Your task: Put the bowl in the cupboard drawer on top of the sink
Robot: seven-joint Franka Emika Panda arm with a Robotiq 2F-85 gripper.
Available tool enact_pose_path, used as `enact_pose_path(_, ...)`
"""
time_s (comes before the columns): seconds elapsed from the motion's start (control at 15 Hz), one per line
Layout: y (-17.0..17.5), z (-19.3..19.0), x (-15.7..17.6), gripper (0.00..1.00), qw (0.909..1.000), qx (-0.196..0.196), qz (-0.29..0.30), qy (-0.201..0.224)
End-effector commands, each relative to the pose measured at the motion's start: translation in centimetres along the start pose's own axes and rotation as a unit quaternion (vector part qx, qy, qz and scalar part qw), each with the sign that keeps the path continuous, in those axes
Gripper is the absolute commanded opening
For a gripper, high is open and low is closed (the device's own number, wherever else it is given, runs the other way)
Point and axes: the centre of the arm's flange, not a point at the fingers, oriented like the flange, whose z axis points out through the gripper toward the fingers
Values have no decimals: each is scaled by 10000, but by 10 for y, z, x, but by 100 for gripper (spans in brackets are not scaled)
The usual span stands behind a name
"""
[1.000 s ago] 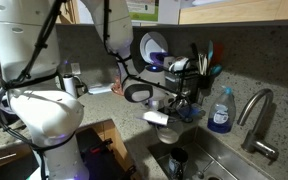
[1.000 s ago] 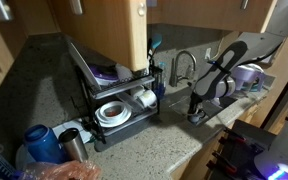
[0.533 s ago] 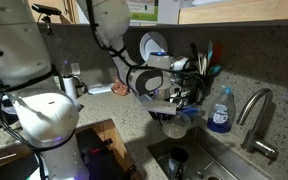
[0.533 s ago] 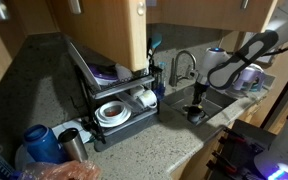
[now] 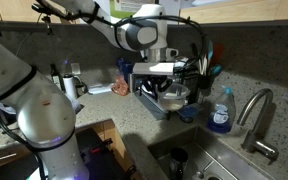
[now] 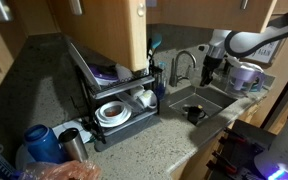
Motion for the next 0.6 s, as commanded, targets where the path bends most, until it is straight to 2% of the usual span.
enact_pose_path(0.0,-2,-52,-5,1,10000,7,19,42)
enact_pose_path(0.53,1,-102,-5,1,9997,9,93,235)
